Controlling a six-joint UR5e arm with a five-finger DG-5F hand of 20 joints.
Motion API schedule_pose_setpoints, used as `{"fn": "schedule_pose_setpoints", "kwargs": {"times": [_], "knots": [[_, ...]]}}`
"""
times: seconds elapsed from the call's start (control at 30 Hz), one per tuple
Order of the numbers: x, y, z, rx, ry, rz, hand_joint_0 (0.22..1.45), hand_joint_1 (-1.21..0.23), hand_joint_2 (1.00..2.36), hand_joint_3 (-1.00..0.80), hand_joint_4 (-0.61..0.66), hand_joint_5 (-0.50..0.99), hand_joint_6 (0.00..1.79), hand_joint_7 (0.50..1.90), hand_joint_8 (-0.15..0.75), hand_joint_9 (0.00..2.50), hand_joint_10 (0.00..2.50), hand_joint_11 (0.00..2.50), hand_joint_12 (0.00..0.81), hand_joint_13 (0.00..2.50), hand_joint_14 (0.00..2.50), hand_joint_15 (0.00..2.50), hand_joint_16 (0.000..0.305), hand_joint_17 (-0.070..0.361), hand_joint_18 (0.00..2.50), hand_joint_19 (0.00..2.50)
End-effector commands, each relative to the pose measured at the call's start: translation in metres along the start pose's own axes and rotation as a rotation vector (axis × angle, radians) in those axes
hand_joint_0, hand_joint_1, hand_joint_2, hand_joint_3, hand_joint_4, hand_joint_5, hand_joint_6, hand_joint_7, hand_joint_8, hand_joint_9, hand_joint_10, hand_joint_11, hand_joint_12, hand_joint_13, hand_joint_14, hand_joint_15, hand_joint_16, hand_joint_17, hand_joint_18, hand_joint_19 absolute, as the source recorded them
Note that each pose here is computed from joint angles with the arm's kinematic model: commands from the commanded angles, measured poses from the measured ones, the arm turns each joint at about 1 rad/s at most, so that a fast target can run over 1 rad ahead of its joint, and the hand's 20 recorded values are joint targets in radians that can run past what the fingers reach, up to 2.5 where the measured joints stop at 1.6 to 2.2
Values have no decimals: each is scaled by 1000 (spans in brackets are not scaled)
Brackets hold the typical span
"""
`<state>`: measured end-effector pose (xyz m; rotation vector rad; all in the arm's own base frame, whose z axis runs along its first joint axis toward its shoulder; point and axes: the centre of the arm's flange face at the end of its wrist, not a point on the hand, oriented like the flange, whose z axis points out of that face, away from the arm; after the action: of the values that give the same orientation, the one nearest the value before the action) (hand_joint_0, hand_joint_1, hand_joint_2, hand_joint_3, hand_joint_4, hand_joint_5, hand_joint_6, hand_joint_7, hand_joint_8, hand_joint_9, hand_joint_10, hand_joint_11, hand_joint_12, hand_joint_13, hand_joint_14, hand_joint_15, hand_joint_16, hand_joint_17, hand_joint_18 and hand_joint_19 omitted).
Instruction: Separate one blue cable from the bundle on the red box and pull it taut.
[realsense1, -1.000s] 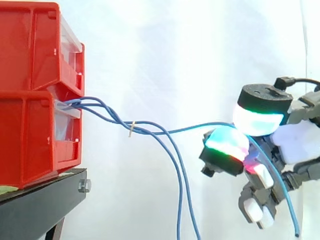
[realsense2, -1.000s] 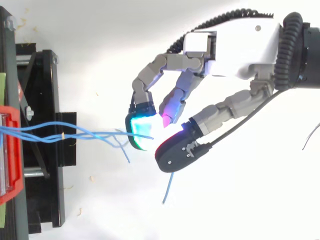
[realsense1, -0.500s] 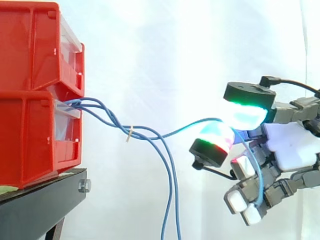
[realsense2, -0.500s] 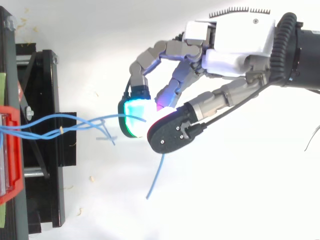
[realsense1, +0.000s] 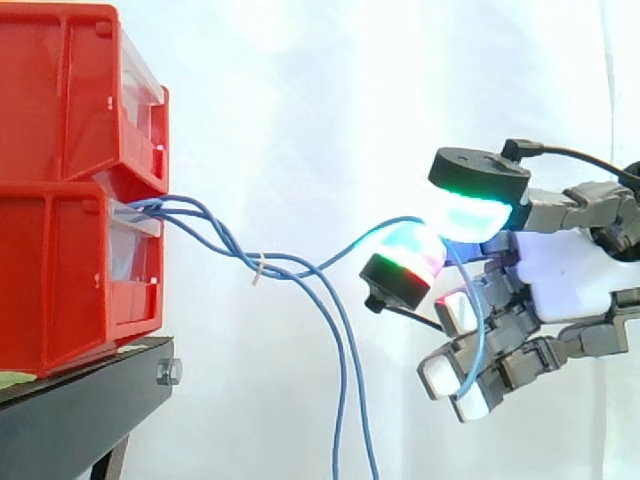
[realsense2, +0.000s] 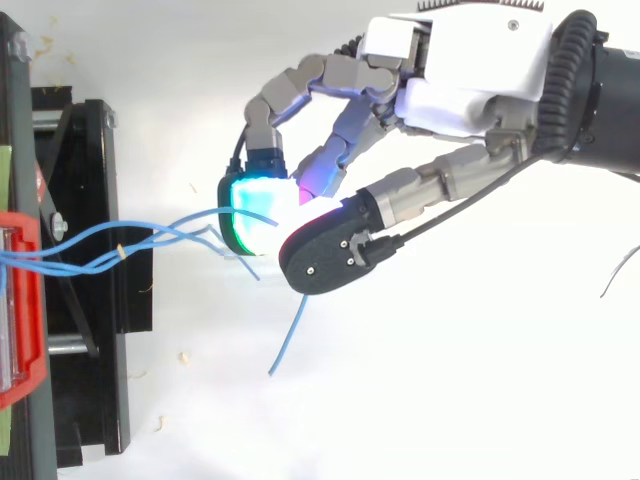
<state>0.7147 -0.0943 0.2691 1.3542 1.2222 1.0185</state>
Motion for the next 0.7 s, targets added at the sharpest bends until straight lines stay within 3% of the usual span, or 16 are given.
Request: {"fn": "schedule_pose_setpoints", "kwargs": {"times": [0.0,0.67], "knots": [[0,0,1,-9,-1,-2,600,-849,1015,-121,-107,-23,898,1000,195,1117,14,374,341,829,19,449,51,114,661,495],[0,1,1,-10,-1,-1,602,-839,1016,-136,-109,-26,902,967,204,1144,15,404,338,849,20,473,49,111,667,511]]}}
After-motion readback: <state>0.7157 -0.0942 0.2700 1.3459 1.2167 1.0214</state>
